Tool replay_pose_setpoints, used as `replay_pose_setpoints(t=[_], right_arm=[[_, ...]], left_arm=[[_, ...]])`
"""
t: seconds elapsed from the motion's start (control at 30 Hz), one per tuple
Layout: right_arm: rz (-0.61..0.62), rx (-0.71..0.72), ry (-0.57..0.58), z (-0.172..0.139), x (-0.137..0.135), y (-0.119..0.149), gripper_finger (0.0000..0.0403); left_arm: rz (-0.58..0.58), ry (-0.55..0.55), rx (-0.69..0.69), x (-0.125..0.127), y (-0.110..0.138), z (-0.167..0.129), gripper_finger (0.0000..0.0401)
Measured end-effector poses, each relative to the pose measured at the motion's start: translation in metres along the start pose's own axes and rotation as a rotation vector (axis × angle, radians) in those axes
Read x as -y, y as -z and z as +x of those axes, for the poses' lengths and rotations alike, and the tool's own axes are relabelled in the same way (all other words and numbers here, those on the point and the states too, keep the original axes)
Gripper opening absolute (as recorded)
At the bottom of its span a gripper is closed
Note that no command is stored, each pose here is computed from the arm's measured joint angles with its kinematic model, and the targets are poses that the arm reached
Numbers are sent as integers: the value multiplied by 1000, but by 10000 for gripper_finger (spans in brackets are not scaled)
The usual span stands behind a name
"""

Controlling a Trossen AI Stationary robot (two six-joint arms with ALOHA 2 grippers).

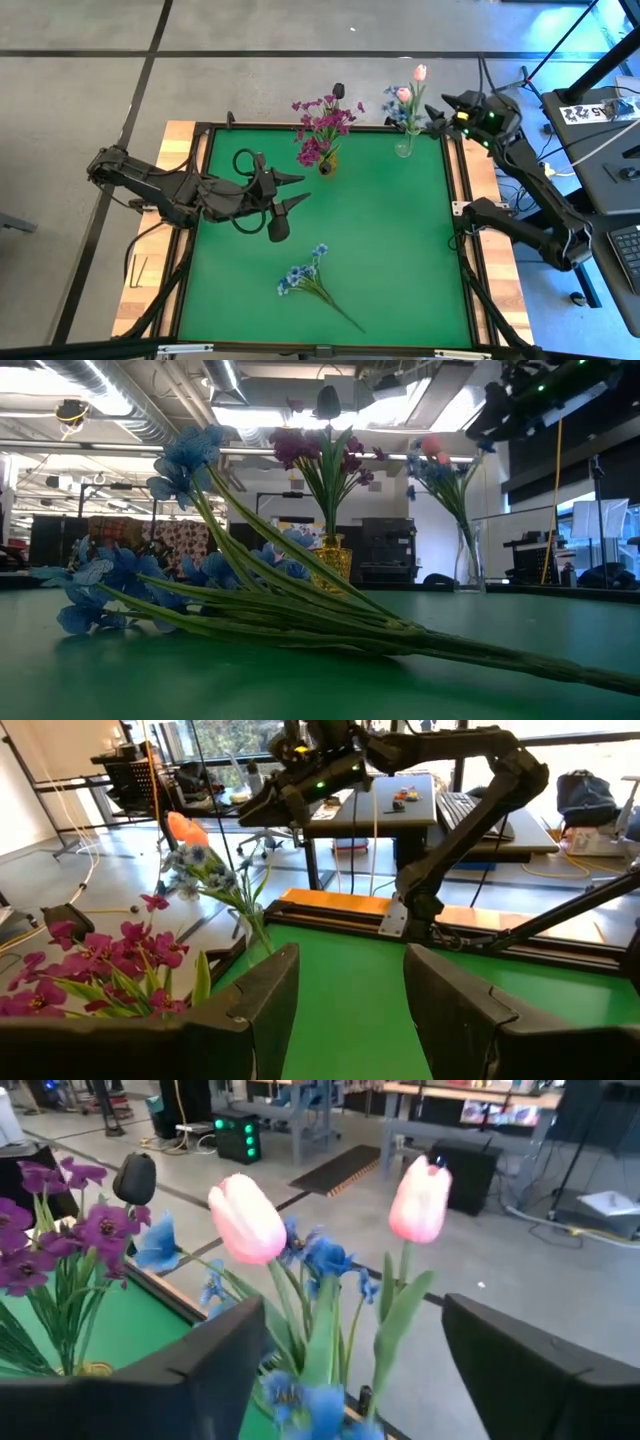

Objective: Sort flowers into vase by color
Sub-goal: Put the blue flowers into the transparent vase

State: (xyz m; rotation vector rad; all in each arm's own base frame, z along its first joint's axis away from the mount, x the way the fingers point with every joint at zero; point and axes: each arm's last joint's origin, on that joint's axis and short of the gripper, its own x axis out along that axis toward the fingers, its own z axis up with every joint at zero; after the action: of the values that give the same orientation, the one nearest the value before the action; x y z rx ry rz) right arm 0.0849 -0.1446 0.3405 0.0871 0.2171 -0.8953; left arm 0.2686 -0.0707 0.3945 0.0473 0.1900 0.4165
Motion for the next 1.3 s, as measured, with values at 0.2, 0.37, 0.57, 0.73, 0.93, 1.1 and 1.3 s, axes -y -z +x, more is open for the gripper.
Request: replay_pose_setpoints(t=[0.2, 0.37, 0.57, 0.73, 0.93, 1.1, 1.3], right_arm=[[-12, 77, -44, -25, -5, -6, 319], [-21, 174, -236, -53, -15, -19, 309], [-6, 257, -546, -87, -27, -32, 290], [32, 215, -730, -97, -37, -28, 277], [31, 220, -826, -102, -48, -28, 276], [27, 182, -827, -89, -59, -28, 276], [-17, 67, -891, -64, -90, -23, 276]], left_arm=[[-1, 0, 0, 0, 0, 0, 176], [-25, 0, -23, 0, 3, 0, 176], [-52, 135, -116, 10, 15, 6, 176], [20, 222, -227, 30, 36, 19, 176], [96, 220, -326, 50, 63, 38, 176], [107, 281, -423, 63, 83, 49, 176], [165, 303, -540, 79, 108, 52, 176]])
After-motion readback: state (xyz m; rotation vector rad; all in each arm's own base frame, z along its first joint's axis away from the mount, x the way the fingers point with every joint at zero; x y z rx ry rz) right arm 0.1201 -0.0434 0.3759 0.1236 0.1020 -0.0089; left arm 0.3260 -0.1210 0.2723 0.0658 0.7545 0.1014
